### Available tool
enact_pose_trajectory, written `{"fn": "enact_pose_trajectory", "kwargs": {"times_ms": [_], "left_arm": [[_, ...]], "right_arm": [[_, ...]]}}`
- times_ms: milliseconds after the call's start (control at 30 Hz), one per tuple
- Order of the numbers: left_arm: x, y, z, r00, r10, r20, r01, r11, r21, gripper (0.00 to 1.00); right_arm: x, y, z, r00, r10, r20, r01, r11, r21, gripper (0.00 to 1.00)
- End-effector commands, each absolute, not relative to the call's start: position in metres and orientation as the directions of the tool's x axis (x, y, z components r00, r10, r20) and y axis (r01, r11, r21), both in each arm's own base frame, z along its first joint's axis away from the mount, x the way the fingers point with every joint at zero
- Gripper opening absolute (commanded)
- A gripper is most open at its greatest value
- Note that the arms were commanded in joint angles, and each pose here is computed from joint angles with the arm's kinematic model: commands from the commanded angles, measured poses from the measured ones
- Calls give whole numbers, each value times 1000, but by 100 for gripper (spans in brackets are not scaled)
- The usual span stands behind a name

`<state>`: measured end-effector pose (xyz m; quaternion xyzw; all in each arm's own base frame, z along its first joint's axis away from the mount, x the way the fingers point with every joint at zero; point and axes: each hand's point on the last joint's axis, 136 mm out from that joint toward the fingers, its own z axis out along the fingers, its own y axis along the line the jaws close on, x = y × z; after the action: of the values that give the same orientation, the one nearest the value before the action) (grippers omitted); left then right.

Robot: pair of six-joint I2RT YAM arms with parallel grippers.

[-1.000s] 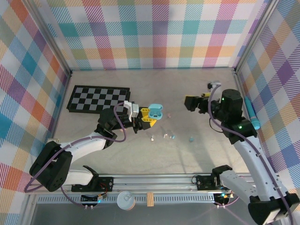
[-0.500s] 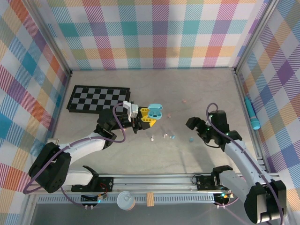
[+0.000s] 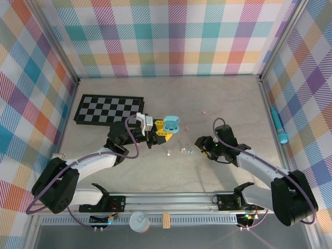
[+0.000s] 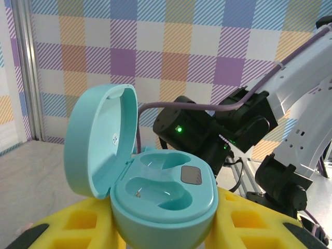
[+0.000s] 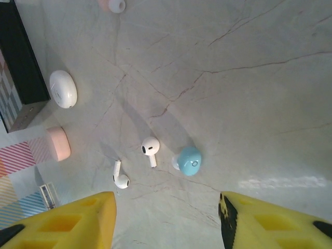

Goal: Insert the wireless bluetooth earbuds into the charging case

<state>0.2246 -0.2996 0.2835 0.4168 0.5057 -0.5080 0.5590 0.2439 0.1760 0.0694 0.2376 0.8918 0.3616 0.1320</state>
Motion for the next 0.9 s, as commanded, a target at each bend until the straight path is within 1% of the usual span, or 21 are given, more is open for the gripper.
{"fn": "enact_pose_trajectory", "kwargs": {"times_ms": [0,67,500,767,867], "left_arm": [[221,-297,293,25,-175,-984,990,138,1,29],[221,-297,292,23,-173,-985,990,138,-1,29],[220,-297,293,25,-165,-986,991,137,2,29],[219,-296,291,31,-150,-988,990,141,10,29],[219,-296,292,32,-152,-988,990,140,11,29]], "right_arm": [[251,191,71,-853,521,-37,323,582,746,51],[252,194,67,-860,508,-39,316,592,741,49],[254,210,43,-887,462,-20,313,630,711,47],[257,219,37,-894,449,-3,313,628,713,46],[258,222,38,-897,441,-1,306,624,719,44]]}}
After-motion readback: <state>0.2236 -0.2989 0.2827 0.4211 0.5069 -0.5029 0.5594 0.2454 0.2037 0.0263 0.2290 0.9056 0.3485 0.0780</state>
